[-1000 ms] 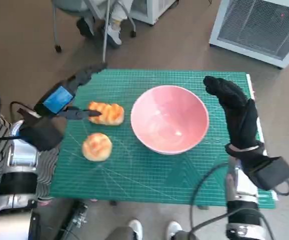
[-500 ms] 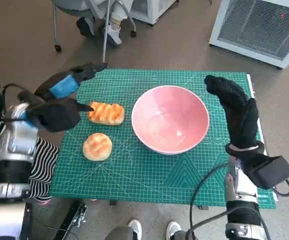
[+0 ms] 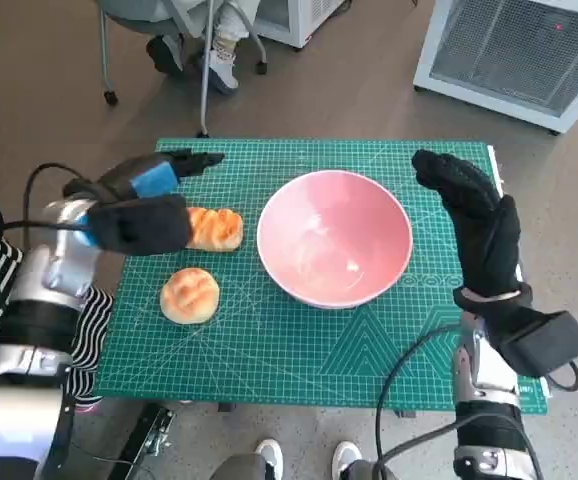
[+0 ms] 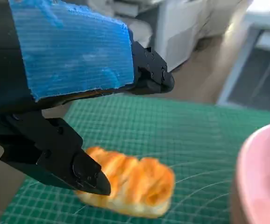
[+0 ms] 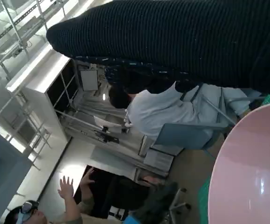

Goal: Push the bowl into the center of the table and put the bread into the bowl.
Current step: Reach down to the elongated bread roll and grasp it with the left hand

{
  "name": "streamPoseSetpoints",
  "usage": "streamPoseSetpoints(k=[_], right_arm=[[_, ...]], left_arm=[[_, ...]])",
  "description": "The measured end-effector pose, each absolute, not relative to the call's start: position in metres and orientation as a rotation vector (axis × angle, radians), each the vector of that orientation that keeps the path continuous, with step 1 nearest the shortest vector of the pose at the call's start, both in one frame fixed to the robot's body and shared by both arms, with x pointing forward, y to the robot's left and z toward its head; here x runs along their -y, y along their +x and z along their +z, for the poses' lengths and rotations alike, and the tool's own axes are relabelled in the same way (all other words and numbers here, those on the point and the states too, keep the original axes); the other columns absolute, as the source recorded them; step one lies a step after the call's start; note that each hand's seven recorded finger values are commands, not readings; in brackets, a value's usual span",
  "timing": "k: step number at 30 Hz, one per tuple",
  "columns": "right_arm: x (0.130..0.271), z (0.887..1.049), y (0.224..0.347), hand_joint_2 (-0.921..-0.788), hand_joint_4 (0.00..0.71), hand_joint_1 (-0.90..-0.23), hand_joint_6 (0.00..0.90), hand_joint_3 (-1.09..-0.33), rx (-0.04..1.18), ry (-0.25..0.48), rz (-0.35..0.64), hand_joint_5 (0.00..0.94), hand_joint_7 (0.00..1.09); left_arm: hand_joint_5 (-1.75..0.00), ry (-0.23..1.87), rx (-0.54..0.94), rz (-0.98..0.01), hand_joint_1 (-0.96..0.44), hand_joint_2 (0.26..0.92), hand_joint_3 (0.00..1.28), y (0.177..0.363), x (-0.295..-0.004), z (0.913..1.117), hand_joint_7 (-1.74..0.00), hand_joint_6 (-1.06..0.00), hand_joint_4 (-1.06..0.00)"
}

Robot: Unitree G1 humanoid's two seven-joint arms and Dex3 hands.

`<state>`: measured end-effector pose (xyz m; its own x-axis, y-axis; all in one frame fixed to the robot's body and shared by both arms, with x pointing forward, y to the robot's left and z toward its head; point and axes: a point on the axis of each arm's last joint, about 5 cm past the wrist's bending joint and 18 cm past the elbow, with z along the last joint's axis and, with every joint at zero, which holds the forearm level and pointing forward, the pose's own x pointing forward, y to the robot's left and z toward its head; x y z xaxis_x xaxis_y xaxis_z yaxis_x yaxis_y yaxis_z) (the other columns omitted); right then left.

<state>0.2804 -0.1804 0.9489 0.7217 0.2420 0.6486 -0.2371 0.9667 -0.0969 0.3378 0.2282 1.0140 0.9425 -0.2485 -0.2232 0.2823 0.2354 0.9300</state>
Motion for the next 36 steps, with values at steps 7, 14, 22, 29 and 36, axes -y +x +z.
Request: streamPoseSetpoints(k=[7,14,22,29,36], right_arm=[[0.181,0.949,0.280,-0.921,0.144,-0.668,0.000,-0.793,0.719,-0.008,0.264,0.007,0.53],[0.182,0.949,0.279,-0.921,0.145,-0.667,0.000,-0.792,0.719,-0.013,0.263,0.006,0.53],[0.184,0.950,0.277,-0.921,0.143,-0.662,0.000,-0.793,0.731,-0.022,0.262,0.004,0.53],[0.184,0.949,0.275,-0.921,0.144,-0.661,0.000,-0.794,0.728,-0.025,0.262,0.004,0.53],[0.185,0.948,0.273,-0.921,0.145,-0.668,-0.001,-0.793,0.719,-0.024,0.261,0.004,0.53]], left_arm=[[0.00,1.329,-0.117,-0.349,-0.01,0.751,0.00,0.347,-0.217,1.005,0.00,-0.28,-0.14],[0.00,1.366,-0.207,-0.351,-0.06,0.746,0.00,0.354,-0.209,0.997,0.00,-0.26,-0.12],[0.00,1.378,-0.286,-0.370,-0.10,0.746,0.00,0.357,-0.201,0.986,0.00,-0.25,-0.11],[-0.01,1.392,-0.323,-0.370,-0.10,0.750,0.00,0.357,-0.194,0.977,-0.01,-0.28,-0.13],[-0.02,1.402,-0.351,-0.373,-0.04,0.776,0.01,0.356,-0.188,0.968,-0.02,-0.35,-0.22]])
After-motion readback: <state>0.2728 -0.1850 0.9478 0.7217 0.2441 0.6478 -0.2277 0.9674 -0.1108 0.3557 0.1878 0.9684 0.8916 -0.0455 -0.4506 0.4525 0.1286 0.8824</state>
